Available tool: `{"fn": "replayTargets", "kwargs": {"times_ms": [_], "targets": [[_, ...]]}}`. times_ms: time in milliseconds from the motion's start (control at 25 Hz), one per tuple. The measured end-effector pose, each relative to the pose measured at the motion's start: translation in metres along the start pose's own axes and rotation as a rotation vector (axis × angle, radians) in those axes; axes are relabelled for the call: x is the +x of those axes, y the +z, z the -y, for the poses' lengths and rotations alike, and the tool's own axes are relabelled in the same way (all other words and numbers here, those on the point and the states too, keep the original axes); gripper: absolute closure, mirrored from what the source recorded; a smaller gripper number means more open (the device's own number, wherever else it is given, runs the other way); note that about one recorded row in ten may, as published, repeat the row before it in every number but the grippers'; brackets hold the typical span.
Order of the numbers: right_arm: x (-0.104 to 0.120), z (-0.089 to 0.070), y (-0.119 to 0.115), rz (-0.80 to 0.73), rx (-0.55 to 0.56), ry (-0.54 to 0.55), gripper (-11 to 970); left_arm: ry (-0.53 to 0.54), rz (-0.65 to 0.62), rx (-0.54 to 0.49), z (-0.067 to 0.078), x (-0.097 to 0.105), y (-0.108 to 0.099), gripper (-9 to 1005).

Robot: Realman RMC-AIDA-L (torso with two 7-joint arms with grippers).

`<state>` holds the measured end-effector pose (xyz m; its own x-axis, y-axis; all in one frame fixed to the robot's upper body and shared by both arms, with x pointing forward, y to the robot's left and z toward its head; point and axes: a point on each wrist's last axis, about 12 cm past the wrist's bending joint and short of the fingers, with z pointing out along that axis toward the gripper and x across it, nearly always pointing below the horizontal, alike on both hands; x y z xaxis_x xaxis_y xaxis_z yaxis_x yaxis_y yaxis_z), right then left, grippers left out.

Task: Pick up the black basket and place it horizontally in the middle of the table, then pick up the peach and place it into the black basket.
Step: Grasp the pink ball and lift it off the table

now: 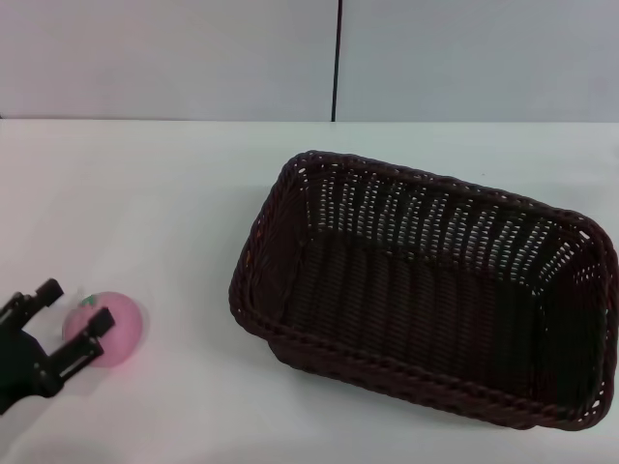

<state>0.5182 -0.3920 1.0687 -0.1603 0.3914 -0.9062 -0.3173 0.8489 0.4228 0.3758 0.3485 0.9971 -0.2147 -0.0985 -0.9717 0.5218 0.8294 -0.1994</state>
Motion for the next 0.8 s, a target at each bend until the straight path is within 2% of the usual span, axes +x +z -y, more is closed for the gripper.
{"fn": "replayTargets", "kwargs": {"times_ms": [200,400,640,800], "targets": [[0.001,-0.001,0.005,-0.007,0.003,-0.001,341,0.002,-0.046,0.023,0.002,0.005,0.003,224],[0.003,-0.001,0.005,-0.012,0.010,0.005,341,0.002,-0.077,0.018,-0.001,0.007,0.009,163],[0.006,0.001,0.003,-0.016,0.020,0.009,341,0.014,-0.074,0.021,-0.002,0.005,0.013,188],[0.007,0.002,0.001,-0.017,0.028,0.003,341,0.016,-0.075,0.030,-0.002,0.005,0.014,371]]}}
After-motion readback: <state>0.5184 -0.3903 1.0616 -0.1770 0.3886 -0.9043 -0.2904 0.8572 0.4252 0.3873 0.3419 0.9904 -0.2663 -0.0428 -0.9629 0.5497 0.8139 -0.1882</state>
